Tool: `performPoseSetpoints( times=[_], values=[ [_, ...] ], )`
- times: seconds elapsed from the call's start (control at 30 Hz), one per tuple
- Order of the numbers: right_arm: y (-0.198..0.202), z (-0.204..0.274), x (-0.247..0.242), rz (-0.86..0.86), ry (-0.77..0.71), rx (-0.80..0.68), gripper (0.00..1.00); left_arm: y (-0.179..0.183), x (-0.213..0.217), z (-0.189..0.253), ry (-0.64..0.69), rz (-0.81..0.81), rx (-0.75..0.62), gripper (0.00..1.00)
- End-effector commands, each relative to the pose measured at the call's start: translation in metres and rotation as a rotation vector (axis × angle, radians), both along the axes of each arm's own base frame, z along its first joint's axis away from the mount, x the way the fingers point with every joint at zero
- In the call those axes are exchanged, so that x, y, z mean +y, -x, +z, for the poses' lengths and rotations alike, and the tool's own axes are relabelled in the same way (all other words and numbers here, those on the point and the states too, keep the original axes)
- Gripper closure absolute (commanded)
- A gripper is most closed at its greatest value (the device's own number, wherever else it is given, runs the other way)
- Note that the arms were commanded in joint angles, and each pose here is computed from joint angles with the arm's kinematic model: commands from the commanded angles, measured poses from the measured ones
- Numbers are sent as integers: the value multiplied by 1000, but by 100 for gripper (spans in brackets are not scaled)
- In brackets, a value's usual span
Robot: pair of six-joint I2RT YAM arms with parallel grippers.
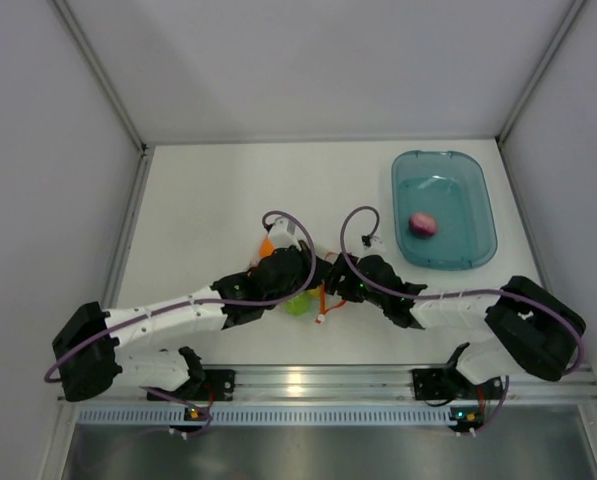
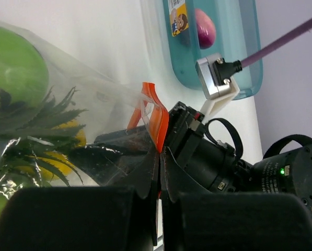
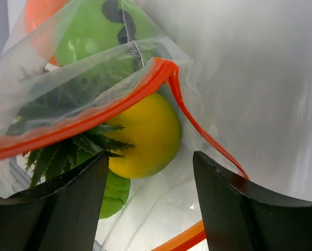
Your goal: Open the zip-top bag and remove the fake food
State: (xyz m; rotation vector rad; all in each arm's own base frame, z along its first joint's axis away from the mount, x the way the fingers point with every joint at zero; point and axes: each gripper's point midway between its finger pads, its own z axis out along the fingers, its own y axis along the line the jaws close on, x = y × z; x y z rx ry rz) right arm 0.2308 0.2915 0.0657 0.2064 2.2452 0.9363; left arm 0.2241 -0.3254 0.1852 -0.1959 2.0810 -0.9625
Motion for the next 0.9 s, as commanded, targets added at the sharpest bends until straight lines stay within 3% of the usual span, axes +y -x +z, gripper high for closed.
performPoseSetpoints(
  times=[0.0,0.13,0.43,0.6,0.67,0.8,0.87],
  values=[
    [-18,31,26,-30,-106,-65,33,-3,-16,33,63,4,-78,100],
    [-27,16,40,11,-29,-67,29,-1,-19,29,52,-1,-77,100],
    [-38,13,55,35,-34,-144,31,1,-16,33,59,-10,-84,100],
    [-48,-22,55,14,122,-64,31,1,-15,40,67,-10,-98,100],
    [-49,-34,50,-12,141,-53,35,1,-13,39,61,-2,-102,100],
    [-46,-34,44,-21,108,-74,63,-3,-1,37,44,39,-122,100],
    [-43,-26,42,-12,107,-99,64,-7,7,32,26,76,-128,100]
  ],
)
